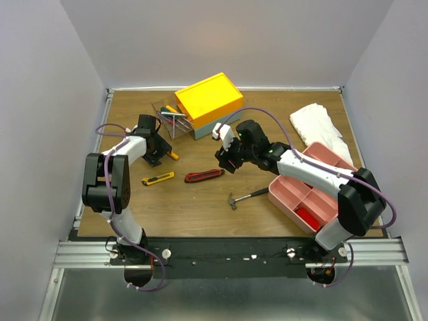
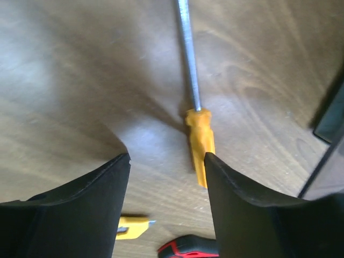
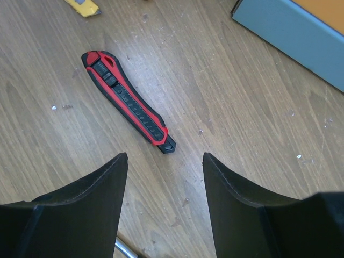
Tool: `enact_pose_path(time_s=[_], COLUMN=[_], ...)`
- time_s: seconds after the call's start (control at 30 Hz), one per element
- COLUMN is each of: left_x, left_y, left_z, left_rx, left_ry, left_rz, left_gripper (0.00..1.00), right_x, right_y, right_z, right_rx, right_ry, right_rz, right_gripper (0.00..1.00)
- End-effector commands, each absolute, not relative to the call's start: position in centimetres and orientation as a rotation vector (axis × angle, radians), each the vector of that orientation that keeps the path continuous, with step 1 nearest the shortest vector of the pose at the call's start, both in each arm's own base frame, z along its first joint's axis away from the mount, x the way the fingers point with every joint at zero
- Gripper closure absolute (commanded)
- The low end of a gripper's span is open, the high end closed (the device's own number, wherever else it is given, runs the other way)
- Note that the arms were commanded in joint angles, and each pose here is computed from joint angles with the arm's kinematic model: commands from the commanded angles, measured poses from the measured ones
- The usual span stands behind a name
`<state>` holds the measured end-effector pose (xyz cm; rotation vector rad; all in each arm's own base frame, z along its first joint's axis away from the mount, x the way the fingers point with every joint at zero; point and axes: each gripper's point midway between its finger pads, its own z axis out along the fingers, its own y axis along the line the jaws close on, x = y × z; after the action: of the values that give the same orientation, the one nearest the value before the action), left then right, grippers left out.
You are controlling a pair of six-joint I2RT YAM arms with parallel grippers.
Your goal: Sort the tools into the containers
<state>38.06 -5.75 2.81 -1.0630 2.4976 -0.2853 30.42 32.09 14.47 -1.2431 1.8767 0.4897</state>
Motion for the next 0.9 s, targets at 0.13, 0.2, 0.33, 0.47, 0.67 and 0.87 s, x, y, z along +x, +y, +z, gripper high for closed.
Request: enact_pose_path(time_s=[0.13, 0.2, 0.33, 0.47, 0.67, 0.87], left_x=[29.5, 30.0, 30.8, 32.0, 33.7, 35.9], left_y=[-2.7, -2.6, -3.3, -5.7, -8.1, -8.6], left_z=[-2.2, -2.0, -1.1, 1.9, 3.2, 3.1], left_rx=[-1.096, -1.068, -1.029, -0.975, -0.950, -0.986], left_ry=[2.768, 2.768, 2.747, 2.676, 2.614, 2.586], left_rz=[0.103, 0.107, 0.018, -0.151, -0.242, -0.237], left_gripper=[0.36, 0.34, 0.34, 0.34, 0.29, 0.25], right_x=[31.7, 31.7, 31.6, 31.4, 31.3, 30.9], right_y=[31.9, 31.8, 31.7, 31.7, 31.6, 31.0], right_z=[16.2, 16.3, 16.1, 16.1, 15.9, 15.5], right_rx=[-1.208, -1.208, -1.210, -1.212, -1.209, -1.214], right_ry=[1.843, 1.841, 1.844, 1.844, 1.855, 1.865], right_rz=[0.454, 0.454, 0.455, 0.463, 0.466, 0.464], right_gripper=[0.34, 0.34, 0.34, 0.34, 0.34, 0.34])
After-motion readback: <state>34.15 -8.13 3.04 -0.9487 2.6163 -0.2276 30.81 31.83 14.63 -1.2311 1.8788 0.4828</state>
